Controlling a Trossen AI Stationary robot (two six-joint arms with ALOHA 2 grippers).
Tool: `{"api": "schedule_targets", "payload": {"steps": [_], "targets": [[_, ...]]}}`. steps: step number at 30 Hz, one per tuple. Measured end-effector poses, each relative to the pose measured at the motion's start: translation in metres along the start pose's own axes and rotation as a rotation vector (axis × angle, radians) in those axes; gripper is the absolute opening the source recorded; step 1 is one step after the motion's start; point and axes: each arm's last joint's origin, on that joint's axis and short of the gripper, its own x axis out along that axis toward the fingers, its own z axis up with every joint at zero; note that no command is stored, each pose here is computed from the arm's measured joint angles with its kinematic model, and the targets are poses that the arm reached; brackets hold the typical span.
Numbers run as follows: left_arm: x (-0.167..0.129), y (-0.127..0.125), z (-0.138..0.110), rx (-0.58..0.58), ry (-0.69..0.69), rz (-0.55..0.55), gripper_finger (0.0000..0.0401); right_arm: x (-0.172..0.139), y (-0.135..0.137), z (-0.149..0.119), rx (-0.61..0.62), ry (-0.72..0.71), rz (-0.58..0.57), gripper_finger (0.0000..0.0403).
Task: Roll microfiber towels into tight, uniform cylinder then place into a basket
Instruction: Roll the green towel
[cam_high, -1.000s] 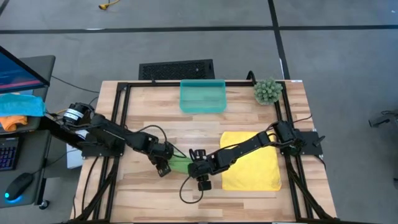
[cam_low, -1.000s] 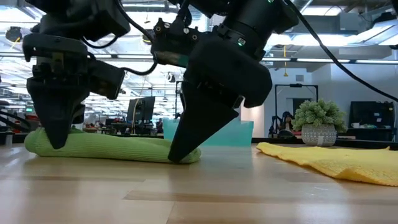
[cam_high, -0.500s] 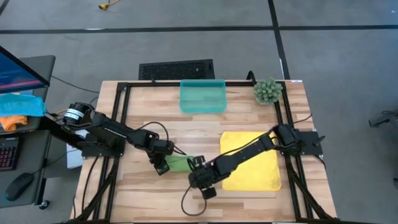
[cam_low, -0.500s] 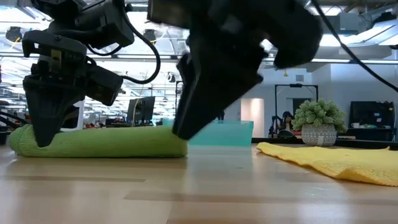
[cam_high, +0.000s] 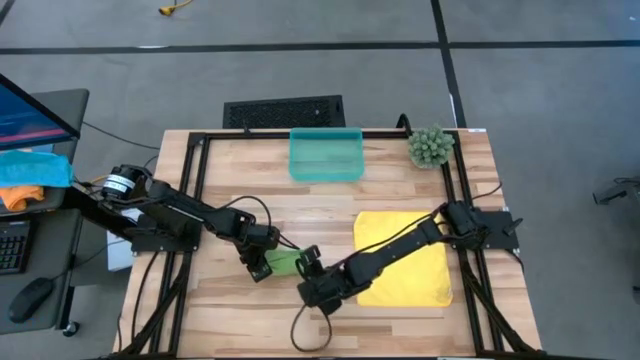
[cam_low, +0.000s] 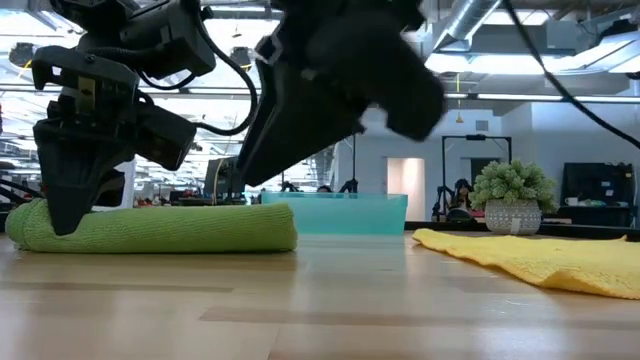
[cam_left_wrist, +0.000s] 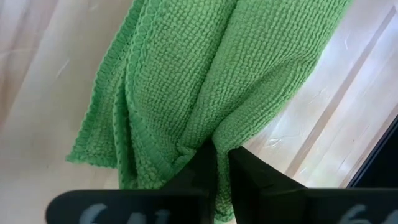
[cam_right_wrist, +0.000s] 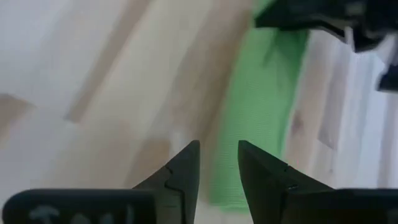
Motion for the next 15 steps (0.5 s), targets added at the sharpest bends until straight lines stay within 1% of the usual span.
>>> {"api": "schedule_targets", "payload": {"steps": [2, 5, 7, 9, 11, 15], "targets": [[0.0, 0.0, 0.0, -0.002, 0.003, 0.003, 0.0016, 0.01, -0.004, -0.002, 0.018, 0.006, -0.012, 0.0132], [0.0, 0.0, 0.0, 0.005, 0.004, 0.004, 0.0016, 0.021, -0.007, -0.012, 0.017, 0.059, -0.005, 0.0133], [0.0, 0.0, 0.0, 0.017, 0.005, 0.005, 0.0016, 0.03, -0.008, -0.01, 0.039, 0.039, -0.017, 0.0133], [0.0, 0.0, 0.0, 0.022, 0.005, 0.005, 0.0016, 0.037, -0.008, -0.019, 0.044, 0.1, -0.019, 0.0132], [0.0, 0.0, -0.001, 0.022, 0.007, 0.006, 0.0016, 0.05, -0.008, -0.023, 0.084, 0.101, -0.02, 0.0132], [0.0, 0.0, -0.001, 0.021, 0.008, 0.007, 0.0016, 0.056, -0.014, -0.027, 0.187, 0.117, 0.002, 0.0135]]}}
